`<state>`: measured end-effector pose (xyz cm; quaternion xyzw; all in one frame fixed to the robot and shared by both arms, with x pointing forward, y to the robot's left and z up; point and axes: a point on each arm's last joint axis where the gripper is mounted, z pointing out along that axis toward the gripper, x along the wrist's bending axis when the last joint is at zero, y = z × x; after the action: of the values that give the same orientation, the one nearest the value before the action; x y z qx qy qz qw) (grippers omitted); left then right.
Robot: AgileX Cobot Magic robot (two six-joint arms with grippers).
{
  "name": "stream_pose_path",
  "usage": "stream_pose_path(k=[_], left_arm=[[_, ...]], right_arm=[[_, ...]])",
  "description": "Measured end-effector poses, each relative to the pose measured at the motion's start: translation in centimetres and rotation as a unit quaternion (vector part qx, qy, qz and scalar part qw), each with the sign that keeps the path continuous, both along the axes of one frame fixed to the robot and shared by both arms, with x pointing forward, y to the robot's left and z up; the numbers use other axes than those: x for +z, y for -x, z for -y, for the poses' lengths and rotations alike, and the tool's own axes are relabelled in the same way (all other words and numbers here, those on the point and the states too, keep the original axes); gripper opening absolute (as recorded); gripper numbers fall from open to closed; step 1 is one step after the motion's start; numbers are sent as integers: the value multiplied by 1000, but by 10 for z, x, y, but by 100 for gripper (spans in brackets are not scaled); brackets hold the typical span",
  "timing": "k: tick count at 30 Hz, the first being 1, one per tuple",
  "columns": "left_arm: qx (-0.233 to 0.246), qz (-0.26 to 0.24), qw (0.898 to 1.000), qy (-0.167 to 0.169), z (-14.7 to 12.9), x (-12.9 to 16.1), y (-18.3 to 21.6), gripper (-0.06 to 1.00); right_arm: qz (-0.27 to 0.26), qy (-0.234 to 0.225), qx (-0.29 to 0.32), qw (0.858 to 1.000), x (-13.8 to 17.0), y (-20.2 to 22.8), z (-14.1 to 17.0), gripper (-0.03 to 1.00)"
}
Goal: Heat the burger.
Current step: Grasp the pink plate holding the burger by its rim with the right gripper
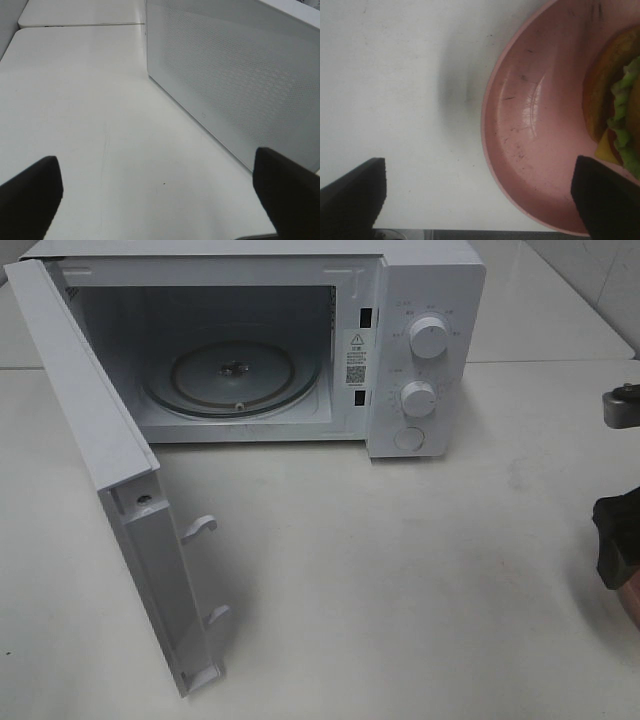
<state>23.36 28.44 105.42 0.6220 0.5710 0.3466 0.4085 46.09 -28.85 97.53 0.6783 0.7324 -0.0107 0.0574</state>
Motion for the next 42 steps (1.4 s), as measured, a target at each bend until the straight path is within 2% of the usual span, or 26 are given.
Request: stream_pose_path(k=[8, 22, 34, 39, 41, 42], left_arm=[[0, 0, 1000, 0, 0, 0, 0, 97], [0, 0, 1000, 0, 0, 0, 0, 97], [0, 0, 1000, 0, 0, 0, 0, 97], [0, 0, 1000, 0, 0, 0, 0, 97], [0, 0, 1000, 0, 0, 0, 0, 97], [0, 0, 1000, 0, 0, 0, 0, 97]], right_arm=[[19, -3, -28, 999, -9, -3, 14, 94], [-29, -6, -24, 999, -55, -21, 13, 91], [-55, -7, -22, 998, -81, -27, 12, 88], [-52, -7, -22, 998, -82, -28, 12, 80], [-52, -7, -22, 998, -82, -28, 12, 70], [-52, -7, -22, 998, -82, -28, 12, 70]])
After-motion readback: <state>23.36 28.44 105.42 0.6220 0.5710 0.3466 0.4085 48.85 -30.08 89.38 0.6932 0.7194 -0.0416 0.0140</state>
